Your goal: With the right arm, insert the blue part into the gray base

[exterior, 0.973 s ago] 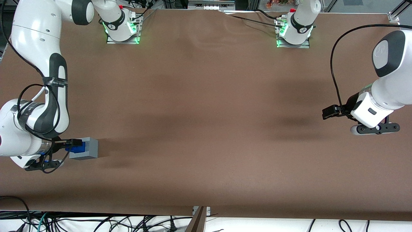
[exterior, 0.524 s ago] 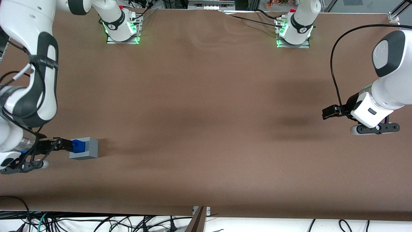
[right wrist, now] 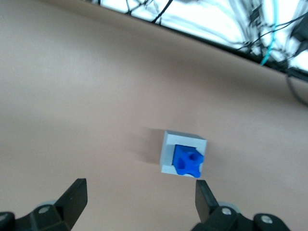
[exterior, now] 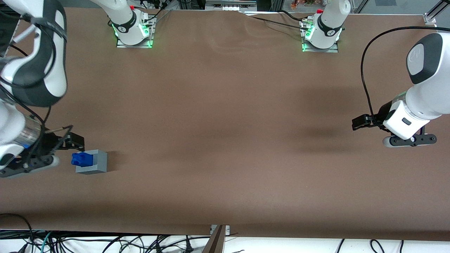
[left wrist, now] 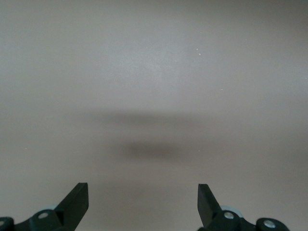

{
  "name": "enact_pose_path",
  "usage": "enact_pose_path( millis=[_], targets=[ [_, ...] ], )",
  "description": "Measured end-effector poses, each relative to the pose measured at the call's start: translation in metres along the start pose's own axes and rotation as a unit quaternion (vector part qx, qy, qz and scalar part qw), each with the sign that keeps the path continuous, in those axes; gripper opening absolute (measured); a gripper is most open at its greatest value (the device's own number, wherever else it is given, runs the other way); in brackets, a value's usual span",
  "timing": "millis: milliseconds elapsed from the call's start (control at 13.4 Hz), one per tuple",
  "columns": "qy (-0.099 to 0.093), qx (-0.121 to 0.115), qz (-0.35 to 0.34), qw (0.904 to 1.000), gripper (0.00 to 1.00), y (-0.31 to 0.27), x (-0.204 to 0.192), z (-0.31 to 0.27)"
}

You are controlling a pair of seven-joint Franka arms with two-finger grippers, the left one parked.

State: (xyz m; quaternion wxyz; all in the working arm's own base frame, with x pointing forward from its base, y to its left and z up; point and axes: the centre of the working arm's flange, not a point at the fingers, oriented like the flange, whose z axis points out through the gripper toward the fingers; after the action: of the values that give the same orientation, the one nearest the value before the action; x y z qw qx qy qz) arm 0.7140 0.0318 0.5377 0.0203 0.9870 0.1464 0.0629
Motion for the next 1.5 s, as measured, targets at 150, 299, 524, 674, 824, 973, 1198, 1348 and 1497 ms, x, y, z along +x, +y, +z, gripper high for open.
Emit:
enact_pose_path(
  millis=[150,299,524,674,824,973,1198,1348,1497],
  targets=[
    [0.028,0.006,0.021,0.9994,1.0,0.027,-0.021,-0.035],
    [0.036,0.019,0.045,0.9982,1.0,0.058,-0.051,-0.049],
    [0.007,0.031,0.081,0.9962,1.0,0.074,-0.09,-0.049],
    [-0.023,0.033,0.106,0.9936,1.0,0.066,-0.108,-0.047],
    [-0.046,0.029,0.12,0.9913,1.0,0.047,-0.122,-0.048],
    [-0.055,0.031,0.127,0.9899,1.0,0.039,-0.135,-0.048],
    [-0.06,0.032,0.131,0.989,1.0,0.043,-0.142,-0.046],
    [-0.06,0.032,0.13,0.9891,1.0,0.043,-0.142,-0.045],
    [-0.061,0.031,0.131,0.9891,1.0,0.043,-0.142,-0.045]
  ],
)
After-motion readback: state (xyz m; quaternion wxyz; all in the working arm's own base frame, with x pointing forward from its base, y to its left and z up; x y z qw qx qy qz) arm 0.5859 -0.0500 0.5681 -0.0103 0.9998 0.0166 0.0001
